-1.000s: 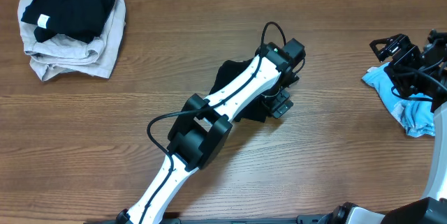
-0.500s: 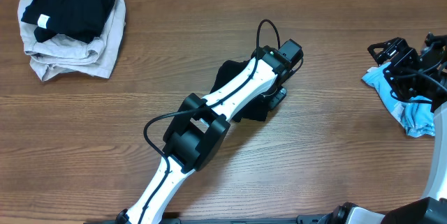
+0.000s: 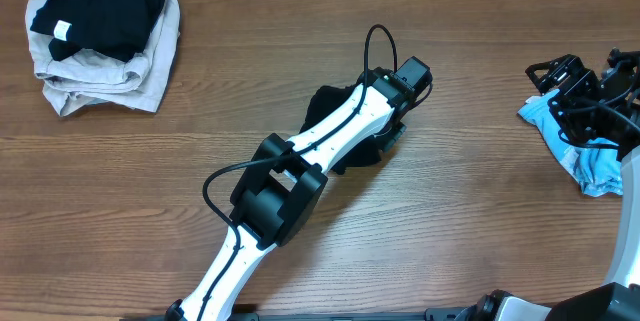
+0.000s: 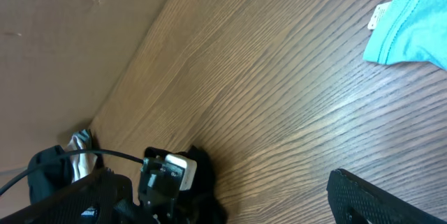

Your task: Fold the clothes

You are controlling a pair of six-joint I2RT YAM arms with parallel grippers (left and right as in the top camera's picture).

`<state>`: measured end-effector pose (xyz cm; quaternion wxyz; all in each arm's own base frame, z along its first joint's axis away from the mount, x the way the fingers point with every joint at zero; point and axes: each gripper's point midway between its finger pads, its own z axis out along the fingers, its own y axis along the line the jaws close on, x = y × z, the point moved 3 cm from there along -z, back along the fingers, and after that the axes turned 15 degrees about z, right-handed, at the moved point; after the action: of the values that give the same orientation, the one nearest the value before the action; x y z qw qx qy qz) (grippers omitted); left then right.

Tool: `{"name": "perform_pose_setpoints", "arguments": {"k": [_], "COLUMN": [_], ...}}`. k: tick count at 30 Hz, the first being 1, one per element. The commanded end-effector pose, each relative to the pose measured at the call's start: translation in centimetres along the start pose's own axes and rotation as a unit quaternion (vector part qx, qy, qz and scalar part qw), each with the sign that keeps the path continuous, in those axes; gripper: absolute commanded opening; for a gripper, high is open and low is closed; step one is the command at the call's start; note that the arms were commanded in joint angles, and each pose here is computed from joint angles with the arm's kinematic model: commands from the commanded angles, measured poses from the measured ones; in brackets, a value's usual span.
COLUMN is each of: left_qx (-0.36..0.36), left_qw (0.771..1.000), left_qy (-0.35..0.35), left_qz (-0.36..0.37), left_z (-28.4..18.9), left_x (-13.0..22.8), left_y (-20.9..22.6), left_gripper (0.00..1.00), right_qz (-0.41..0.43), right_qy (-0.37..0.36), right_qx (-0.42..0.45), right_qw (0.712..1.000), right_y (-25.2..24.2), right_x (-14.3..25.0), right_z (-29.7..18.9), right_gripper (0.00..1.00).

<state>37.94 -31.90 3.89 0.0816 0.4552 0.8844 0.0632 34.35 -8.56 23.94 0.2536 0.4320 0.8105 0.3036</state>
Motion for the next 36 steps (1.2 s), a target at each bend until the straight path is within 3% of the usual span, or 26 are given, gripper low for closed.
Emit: {"name": "perform_pose_setpoints", "arguments": {"k": [1, 9, 16, 20, 25, 36], "left_qx": [-0.054, -0.069, -0.135, -0.191, -0.271, -0.43], "left_qw": [0.996, 0.994, 0.976, 0.952, 0.911, 0.823], "left_qy": [0.073, 0.042, -0.07, -0.127, -0.145, -0.168], "left_qz": [-0.011, -0.073, -0.155, -0.201, -0.276, -0.331], "left_z": [2.7, -7.0, -18.3, -23.8, -28.8, -33.4], "left_x": [2.6, 2.9, 6.0, 9.7, 16.6, 28.3], "left_y": [3.5, 12.4, 21.7, 26.3, 32.2, 44.9], "left_gripper": [0.04, 0.04, 0.04, 0.04, 0.04, 0.04], "right_qz": [-0.005, -0.005, -0.003, -0.001, 0.002, 0.013], "right_qy": [-0.005, -0.005, -0.003, 0.0, 0.004, 0.018], "right_qx": [0.001, 0.001, 0.003, 0.005, 0.008, 0.019], "right_qw": [1.0, 1.0, 1.0, 1.0, 1.0, 1.0], "right_y": [0.0, 0.0, -0.1, -0.2, -0.3, -0.8], "right_x": [-0.1, -0.2, -0.1, 0.1, 0.3, 0.9], "right_z": [-0.1, -0.1, -0.1, -0.1, -0.1, -0.1], "right_gripper": [1.0, 1.0, 1.0, 1.0, 1.0, 1.0]}}
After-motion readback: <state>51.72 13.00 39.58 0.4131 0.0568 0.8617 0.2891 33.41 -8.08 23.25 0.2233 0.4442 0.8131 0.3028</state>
